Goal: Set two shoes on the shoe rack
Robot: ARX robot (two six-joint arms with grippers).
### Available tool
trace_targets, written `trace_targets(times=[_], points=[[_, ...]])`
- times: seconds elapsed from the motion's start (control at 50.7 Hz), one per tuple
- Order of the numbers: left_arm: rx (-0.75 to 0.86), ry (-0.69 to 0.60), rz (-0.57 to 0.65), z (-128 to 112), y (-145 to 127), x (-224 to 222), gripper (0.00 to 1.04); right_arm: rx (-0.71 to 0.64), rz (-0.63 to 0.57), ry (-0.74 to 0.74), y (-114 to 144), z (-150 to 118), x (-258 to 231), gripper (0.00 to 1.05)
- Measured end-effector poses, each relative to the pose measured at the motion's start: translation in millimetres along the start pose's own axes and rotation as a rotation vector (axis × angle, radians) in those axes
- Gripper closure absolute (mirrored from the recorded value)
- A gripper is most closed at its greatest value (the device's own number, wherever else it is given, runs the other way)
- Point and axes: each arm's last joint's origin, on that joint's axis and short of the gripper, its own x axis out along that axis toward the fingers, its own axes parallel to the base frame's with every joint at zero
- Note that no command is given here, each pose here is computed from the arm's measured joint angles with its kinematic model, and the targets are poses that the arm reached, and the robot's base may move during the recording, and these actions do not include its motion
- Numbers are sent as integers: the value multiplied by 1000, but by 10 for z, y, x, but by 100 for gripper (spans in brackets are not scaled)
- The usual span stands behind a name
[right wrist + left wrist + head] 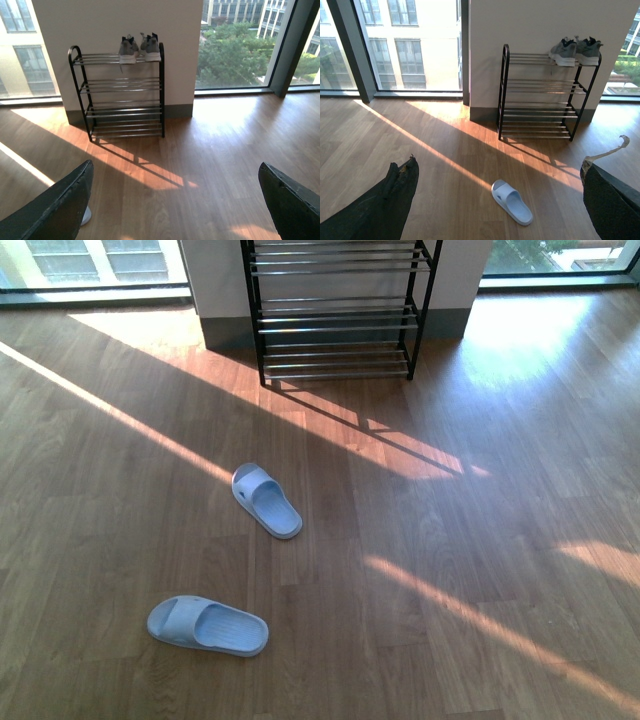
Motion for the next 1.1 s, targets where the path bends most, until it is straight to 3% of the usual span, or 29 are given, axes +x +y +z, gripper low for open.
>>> trace_targets(times=[1.104], points=[[0,0,0,0,0,0,9,0,-2,0,0,0,0,9]])
